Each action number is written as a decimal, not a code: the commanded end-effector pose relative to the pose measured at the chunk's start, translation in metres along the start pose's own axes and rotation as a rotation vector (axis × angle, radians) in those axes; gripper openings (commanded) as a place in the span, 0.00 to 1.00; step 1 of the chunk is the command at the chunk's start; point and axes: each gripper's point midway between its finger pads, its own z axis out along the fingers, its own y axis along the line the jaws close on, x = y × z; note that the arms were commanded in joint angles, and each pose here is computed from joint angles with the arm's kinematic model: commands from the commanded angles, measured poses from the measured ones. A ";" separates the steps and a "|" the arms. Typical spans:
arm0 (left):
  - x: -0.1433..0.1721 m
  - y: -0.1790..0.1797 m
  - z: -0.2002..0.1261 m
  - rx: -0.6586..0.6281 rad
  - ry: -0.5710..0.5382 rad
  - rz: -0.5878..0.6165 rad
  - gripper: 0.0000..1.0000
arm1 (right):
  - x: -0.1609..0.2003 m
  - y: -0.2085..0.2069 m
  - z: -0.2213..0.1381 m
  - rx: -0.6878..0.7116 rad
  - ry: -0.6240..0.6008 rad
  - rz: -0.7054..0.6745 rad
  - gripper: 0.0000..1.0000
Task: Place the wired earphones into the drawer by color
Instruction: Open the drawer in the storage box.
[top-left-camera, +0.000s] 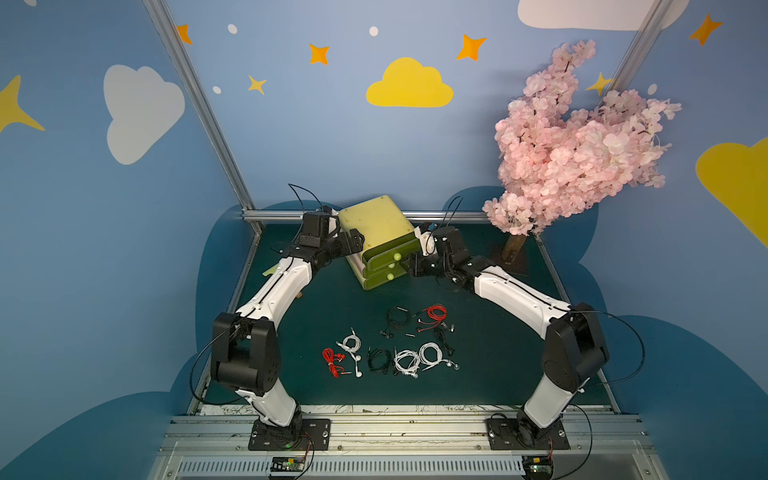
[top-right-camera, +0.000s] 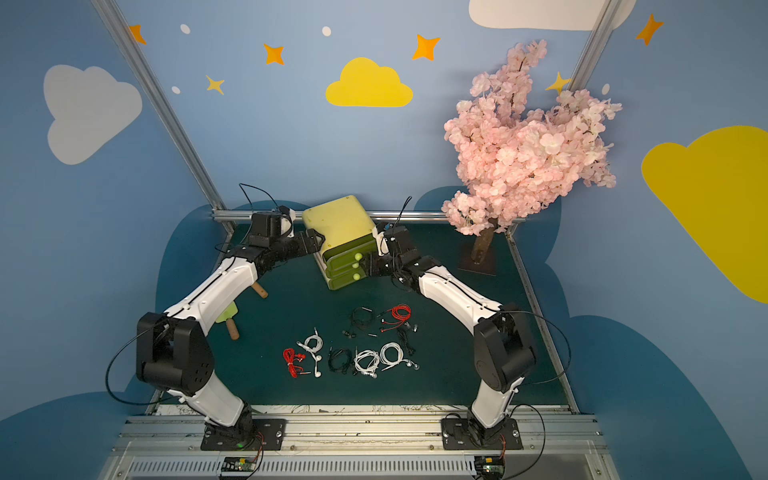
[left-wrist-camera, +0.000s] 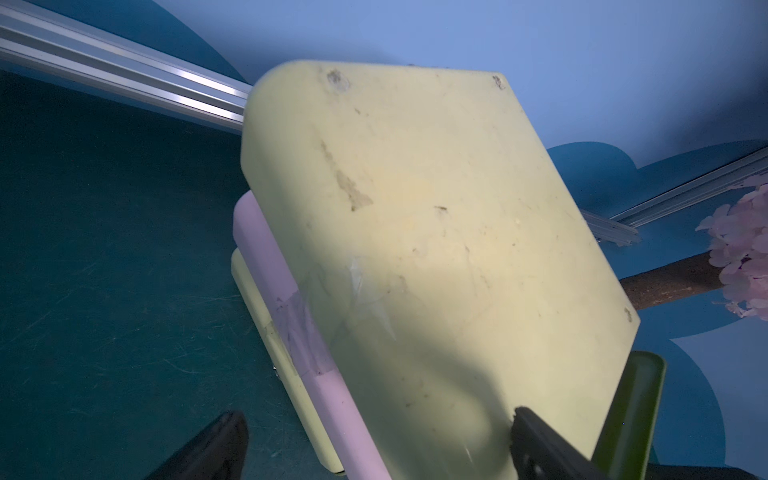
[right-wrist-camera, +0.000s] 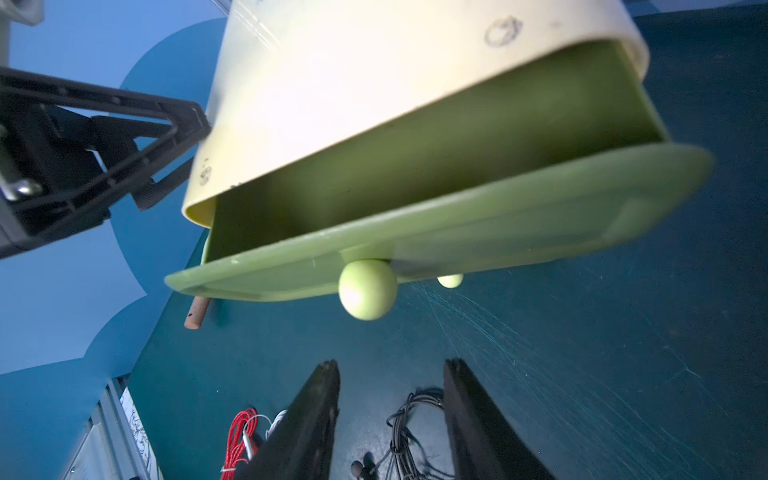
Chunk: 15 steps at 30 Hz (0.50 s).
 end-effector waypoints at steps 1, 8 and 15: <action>0.006 0.001 0.001 -0.014 0.026 0.003 1.00 | -0.013 0.012 0.004 -0.046 -0.012 -0.019 0.46; 0.007 0.002 0.002 -0.013 0.032 0.001 1.00 | -0.015 0.011 0.018 -0.049 0.004 -0.014 0.46; 0.008 0.002 0.002 -0.016 0.035 0.001 1.00 | -0.017 0.012 0.026 -0.063 0.002 -0.009 0.40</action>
